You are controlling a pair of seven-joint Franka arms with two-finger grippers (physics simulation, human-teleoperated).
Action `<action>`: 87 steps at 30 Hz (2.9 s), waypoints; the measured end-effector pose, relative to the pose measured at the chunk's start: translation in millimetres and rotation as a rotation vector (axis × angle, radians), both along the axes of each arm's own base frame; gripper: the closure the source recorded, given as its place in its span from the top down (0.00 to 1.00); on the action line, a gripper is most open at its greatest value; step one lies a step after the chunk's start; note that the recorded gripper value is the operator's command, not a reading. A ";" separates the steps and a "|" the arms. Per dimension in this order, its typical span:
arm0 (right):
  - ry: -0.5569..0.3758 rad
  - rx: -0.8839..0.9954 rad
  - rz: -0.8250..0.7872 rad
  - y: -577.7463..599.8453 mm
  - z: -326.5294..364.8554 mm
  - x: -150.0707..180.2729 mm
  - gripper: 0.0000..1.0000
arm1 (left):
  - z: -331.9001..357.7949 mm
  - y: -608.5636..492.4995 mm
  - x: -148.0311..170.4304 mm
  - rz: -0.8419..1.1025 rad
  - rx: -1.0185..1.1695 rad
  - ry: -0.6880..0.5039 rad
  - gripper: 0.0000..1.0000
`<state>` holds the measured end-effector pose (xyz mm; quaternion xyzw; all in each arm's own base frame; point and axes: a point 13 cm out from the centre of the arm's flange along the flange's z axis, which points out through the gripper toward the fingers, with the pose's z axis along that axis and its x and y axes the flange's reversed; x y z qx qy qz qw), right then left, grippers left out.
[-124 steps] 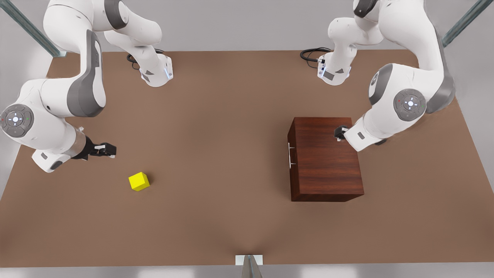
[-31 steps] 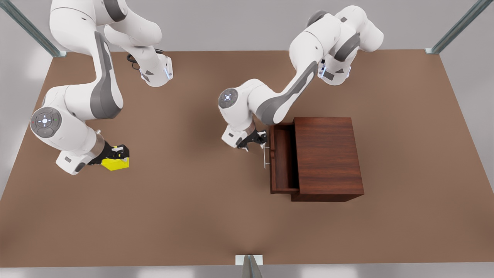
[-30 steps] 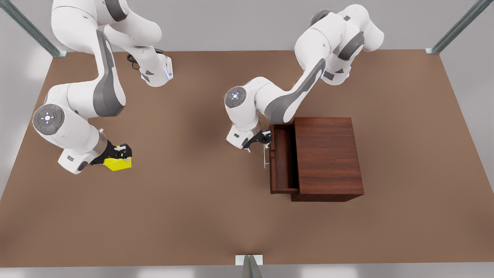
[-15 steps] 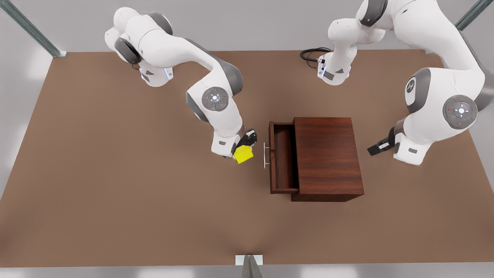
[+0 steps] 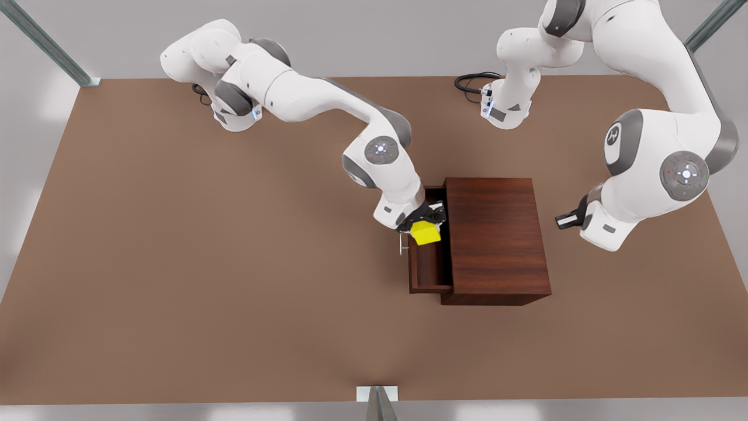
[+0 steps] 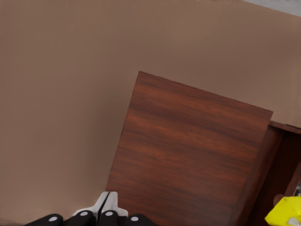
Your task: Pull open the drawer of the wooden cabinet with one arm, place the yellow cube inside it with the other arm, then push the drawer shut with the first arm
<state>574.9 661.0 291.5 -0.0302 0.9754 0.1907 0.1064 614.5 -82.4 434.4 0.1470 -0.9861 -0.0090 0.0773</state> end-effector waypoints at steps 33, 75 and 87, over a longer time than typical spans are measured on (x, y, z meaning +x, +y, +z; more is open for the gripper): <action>0.231 -0.372 -0.371 -595.2 143.6 72.3 1.00 | -225.8 -393.9 -32.0 0.856 -0.007 -0.061 0.21; 0.157 -0.424 0.067 -559.6 157.2 64.3 1.00 | 49.2 -64.1 24.1 0.852 0.045 -0.179 1.00; 0.176 -0.434 0.018 -587.7 170.0 61.1 1.00 | 52.3 -44.3 -0.5 0.217 0.062 -0.124 1.00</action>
